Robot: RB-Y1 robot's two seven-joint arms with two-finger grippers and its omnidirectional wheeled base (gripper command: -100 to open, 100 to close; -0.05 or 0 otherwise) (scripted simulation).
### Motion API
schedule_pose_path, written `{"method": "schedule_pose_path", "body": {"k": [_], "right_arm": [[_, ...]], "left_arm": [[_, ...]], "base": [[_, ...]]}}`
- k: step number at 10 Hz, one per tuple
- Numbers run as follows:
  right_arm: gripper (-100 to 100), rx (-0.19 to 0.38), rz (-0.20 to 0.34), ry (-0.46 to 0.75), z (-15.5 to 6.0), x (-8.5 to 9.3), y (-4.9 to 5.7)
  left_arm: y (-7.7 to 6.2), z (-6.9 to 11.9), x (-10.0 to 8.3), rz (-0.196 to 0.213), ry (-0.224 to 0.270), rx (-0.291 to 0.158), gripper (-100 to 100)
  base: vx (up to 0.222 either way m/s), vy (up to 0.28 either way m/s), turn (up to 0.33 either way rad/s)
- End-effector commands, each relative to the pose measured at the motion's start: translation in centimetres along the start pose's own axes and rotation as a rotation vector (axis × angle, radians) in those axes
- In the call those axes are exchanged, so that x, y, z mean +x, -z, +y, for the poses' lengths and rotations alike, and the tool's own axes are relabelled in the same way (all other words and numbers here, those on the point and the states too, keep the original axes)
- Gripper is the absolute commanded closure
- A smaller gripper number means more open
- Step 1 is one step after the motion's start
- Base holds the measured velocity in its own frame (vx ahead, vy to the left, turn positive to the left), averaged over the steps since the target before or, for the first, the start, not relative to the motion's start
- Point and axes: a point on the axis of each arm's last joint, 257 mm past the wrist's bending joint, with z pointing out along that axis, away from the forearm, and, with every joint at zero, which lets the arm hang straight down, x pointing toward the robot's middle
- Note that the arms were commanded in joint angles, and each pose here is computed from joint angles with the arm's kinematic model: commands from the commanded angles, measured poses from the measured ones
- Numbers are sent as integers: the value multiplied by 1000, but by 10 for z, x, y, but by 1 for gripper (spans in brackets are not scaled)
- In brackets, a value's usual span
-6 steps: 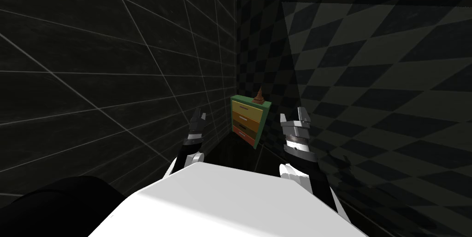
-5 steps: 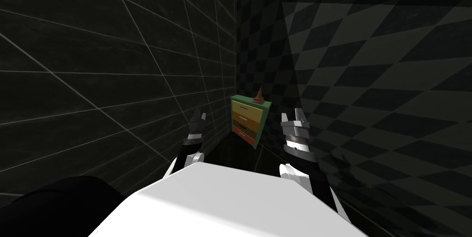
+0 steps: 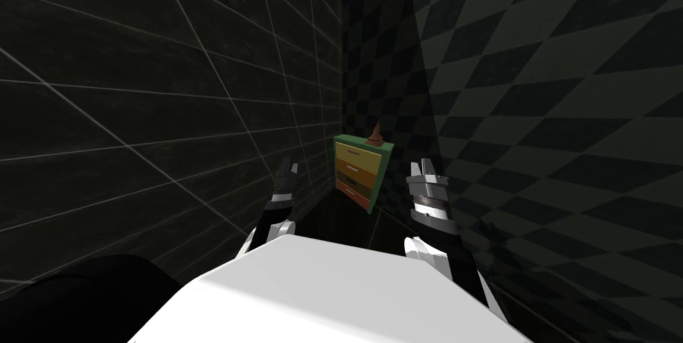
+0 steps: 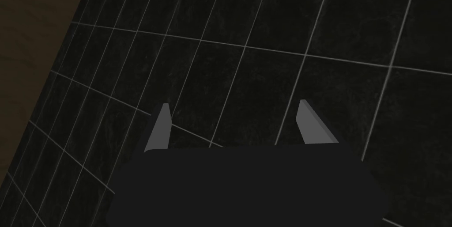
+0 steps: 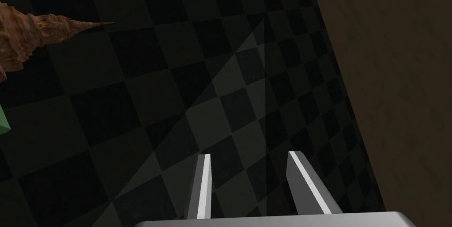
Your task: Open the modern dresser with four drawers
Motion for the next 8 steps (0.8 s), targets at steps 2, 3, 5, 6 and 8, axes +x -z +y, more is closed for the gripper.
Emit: {"method": "schedule_pose_path", "body": {"k": [2,3,5,6,8], "right_arm": [[0,0,0,0,0,0,0],[0,0,0,0,0,0,0],[-100,44,80,38,-18,17,2],[-100,72,116,58,-30,26,3],[-100,141,189,106,-61,44,8]], "left_arm": [[0,0,0,0,0,0,0],[0,0,0,0,0,0,0],[0,0,0,0,0,0,0],[0,0,0,0,0,-1,0],[0,0,0,0,0,-1,0]], "base": [[0,0,0],[0,0,0],[38,13,22],[73,26,32],[97,41,45]]}}
